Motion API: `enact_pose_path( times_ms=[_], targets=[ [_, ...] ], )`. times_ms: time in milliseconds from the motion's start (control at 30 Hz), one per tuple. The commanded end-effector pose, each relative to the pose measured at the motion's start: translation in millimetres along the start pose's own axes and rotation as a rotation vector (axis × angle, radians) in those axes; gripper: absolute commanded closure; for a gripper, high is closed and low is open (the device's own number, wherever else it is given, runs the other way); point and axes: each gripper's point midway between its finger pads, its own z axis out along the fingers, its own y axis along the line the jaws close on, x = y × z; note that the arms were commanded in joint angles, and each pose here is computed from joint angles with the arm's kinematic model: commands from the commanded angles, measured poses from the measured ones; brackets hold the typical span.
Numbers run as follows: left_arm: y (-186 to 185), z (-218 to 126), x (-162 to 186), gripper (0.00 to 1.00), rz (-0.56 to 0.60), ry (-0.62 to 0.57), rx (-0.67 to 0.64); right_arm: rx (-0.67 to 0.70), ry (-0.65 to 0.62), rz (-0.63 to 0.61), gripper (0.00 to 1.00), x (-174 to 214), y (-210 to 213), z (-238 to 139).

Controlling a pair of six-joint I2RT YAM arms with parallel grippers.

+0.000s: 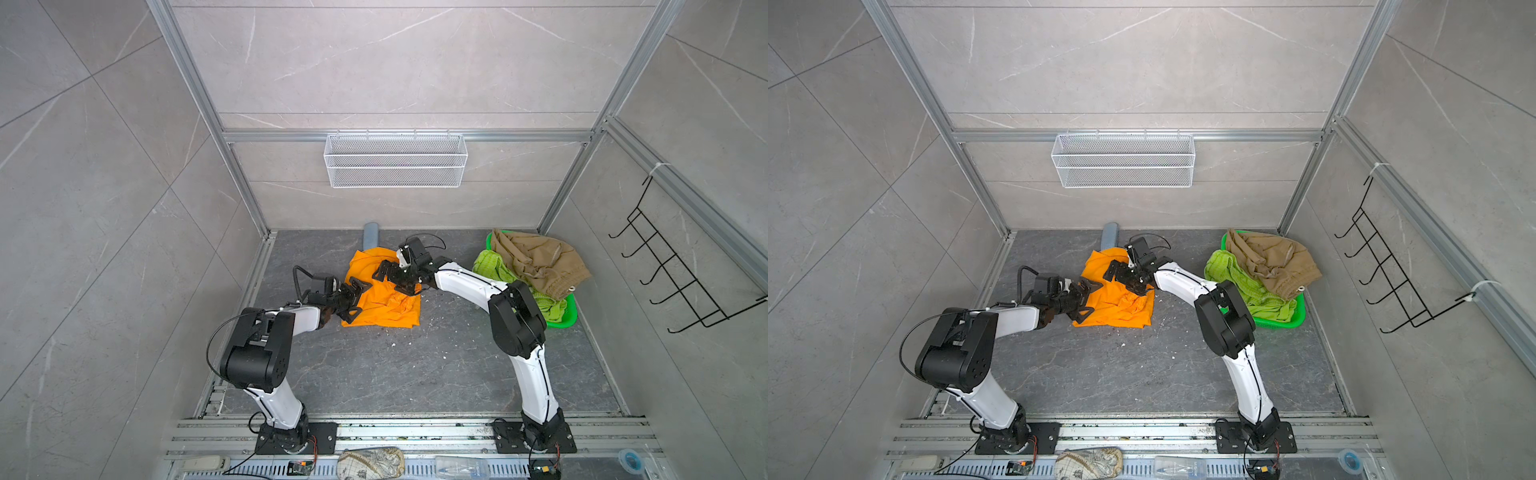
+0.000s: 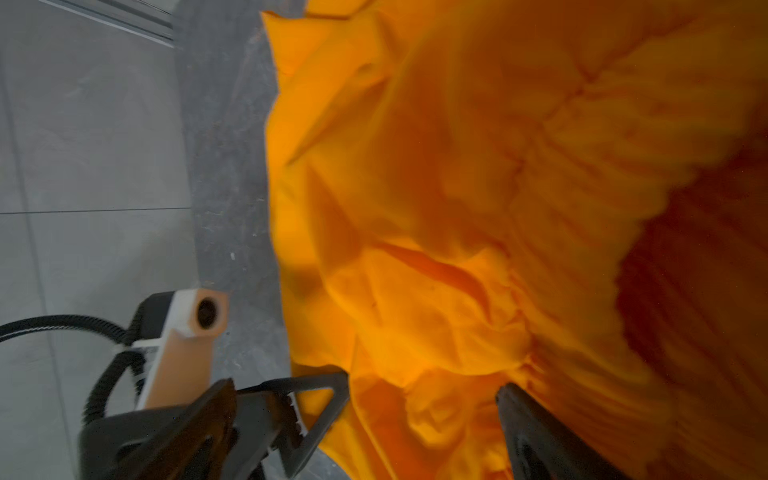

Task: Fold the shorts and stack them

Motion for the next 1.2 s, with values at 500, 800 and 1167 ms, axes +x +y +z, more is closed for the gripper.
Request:
enact_pose_path(
  times_ms=[500, 800, 1167],
  targets=[
    [-140, -59, -26, 0.0, 0.34, -0.153, 0.166, -0.084, -0.149, -0.028, 0.01, -50, 0, -93],
    [-171, 20, -80, 0.0, 0.191, -0.052, 0.282, -0.272, -0.173, 0.096, 0.01, -92, 28, -45],
    [-121, 90, -132, 0.0, 0.074, -0.082, 0.236, -0.208, -0.116, 0.121, 0.01, -84, -25, 0]
  ],
)
